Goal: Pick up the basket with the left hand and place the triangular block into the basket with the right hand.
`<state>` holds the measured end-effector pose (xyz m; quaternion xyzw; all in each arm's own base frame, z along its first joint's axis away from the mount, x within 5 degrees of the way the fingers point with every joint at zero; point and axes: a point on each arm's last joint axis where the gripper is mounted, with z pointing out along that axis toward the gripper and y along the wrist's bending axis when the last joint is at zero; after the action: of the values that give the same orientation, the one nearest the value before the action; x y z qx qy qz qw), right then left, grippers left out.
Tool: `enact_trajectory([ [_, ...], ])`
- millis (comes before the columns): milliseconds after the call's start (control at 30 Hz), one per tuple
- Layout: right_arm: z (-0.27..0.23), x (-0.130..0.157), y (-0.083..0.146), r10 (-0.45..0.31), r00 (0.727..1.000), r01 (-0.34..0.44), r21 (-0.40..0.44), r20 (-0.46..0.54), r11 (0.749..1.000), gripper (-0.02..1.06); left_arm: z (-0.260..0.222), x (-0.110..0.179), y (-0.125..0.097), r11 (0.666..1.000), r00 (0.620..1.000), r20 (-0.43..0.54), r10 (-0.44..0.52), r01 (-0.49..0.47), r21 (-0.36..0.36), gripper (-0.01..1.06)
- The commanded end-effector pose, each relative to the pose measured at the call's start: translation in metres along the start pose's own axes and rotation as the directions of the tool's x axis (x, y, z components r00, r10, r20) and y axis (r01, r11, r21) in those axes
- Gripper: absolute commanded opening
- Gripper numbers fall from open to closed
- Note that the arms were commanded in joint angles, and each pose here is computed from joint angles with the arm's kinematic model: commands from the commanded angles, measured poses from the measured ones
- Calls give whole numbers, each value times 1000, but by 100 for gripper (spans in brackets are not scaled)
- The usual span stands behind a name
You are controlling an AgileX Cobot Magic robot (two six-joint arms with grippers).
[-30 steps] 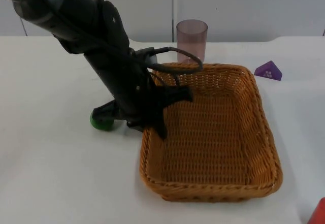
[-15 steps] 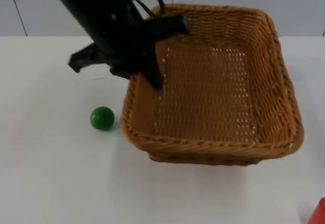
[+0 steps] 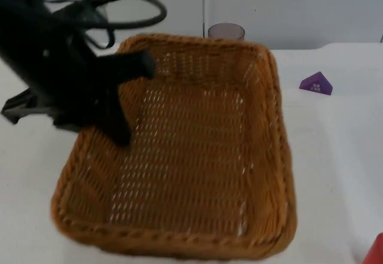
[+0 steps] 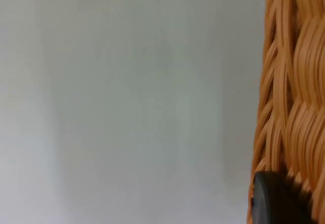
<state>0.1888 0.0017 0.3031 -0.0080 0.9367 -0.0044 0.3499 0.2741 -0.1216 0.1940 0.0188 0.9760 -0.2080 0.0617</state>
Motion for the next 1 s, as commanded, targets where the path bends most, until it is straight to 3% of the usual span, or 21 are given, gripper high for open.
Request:
enact_trajectory([
  [0, -1, -3, -1, 11, 1000, -11, 0, 28, 1000, 105, -1, 11, 9, 999, 1000, 23, -18, 17, 27, 0],
  [267, -1, -4, -1, 11, 999, -11, 0, 30, 1000, 105, 1, 21, 37, 998, 999, 28, -42, 40, 57, 0],
  [600, -1, -4, -1, 5, 1000, -5, 1, 30, 1000, 105, 1, 18, 39, 999, 998, 64, -14, 11, 44, 0],
  [733, 0, -5, -1, -51, 998, 51, 3, 38, 999, 105, 1, 18, 39, 999, 998, 63, -14, 11, 45, 0],
  [967, 30, -13, 3, -95, 994, 93, -43, -60, 995, 103, 1, 18, 39, 999, 998, 57, -16, 13, 49, 0],
])
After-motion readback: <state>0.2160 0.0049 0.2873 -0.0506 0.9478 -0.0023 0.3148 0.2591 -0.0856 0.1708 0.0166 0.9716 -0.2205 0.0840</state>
